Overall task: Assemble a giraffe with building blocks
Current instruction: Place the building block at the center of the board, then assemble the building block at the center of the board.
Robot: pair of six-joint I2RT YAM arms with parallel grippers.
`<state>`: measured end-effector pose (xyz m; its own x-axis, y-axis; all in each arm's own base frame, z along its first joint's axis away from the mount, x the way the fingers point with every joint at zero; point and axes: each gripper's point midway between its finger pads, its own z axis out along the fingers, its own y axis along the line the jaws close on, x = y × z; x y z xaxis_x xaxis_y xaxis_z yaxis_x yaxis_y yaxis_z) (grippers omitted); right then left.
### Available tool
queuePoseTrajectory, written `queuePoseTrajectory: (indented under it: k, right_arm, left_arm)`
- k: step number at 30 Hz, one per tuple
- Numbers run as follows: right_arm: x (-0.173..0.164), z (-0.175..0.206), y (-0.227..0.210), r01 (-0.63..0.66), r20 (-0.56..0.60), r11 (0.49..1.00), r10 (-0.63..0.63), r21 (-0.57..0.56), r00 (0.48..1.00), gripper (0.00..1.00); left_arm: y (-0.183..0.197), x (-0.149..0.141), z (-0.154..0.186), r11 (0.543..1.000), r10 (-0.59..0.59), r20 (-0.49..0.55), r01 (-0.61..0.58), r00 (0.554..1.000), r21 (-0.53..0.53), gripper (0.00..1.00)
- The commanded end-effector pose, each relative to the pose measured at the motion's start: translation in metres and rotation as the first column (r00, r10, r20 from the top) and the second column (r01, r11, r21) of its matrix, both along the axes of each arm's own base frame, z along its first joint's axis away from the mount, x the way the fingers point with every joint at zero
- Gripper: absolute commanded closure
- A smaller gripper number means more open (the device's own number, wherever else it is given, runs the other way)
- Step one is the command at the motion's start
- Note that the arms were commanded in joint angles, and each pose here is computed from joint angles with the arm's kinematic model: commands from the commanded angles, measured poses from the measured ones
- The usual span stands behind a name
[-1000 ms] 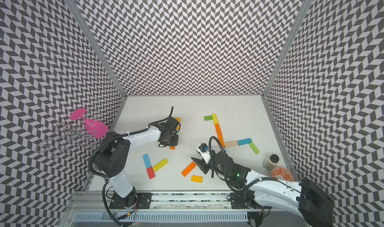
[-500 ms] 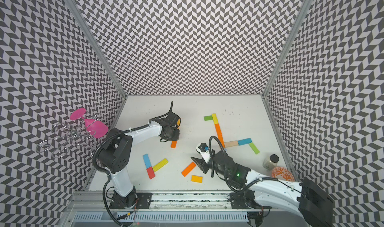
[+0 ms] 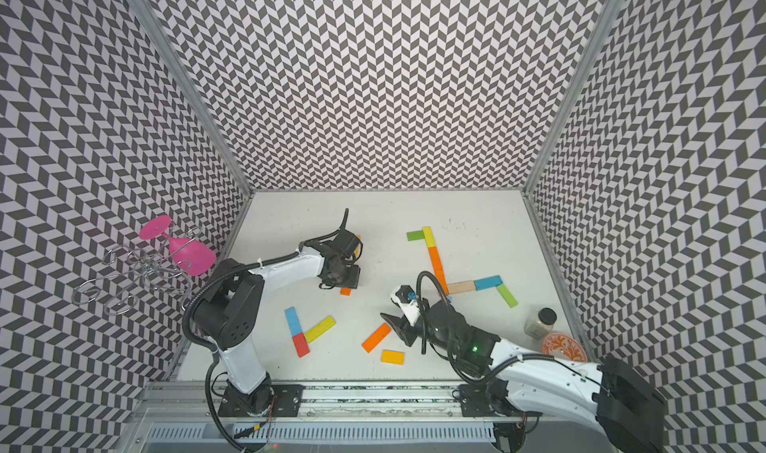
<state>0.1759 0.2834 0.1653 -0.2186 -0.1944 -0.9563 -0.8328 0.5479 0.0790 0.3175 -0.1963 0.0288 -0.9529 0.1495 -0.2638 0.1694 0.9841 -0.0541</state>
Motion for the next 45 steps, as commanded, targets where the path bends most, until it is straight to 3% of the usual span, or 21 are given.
queuePoseTrajectory:
  k: [1,4,11,15,31,45]
  right_arm:
    - [0.001,0.021,0.007,-0.015,0.043,0.998,0.013,0.055,0.999,0.53]
    - [0.001,0.021,0.008,-0.018,0.038,0.998,0.016,0.056,0.999,0.53]
    - [0.001,0.023,0.008,-0.014,0.039,0.998,0.012,0.058,0.999,0.53]
    - [0.002,0.024,0.007,-0.013,0.047,0.998,0.010,0.058,0.999,0.53]
    - [0.002,0.023,0.010,-0.018,0.041,0.998,0.016,0.058,0.999,0.53]
    - [0.001,0.020,0.008,-0.017,0.054,0.998,0.014,0.060,0.998,0.53]
  left_arm:
    - [0.005,-0.016,-0.003,1.000,0.004,-0.016,-0.004,1.000,0.003,0.45]
    - [0.010,-0.016,-0.011,1.000,0.010,-0.027,-0.009,1.000,0.023,0.48]
    - [0.004,0.008,-0.010,0.999,0.008,-0.007,-0.008,1.000,0.034,0.71]
    - [0.004,0.021,-0.006,0.999,0.022,0.002,-0.022,1.000,0.033,0.78]
    - [0.022,0.031,0.000,0.997,0.077,0.009,-0.078,0.997,0.022,0.80]
    - [0.009,0.033,0.000,0.998,0.040,-0.016,-0.041,0.999,-0.038,0.79]
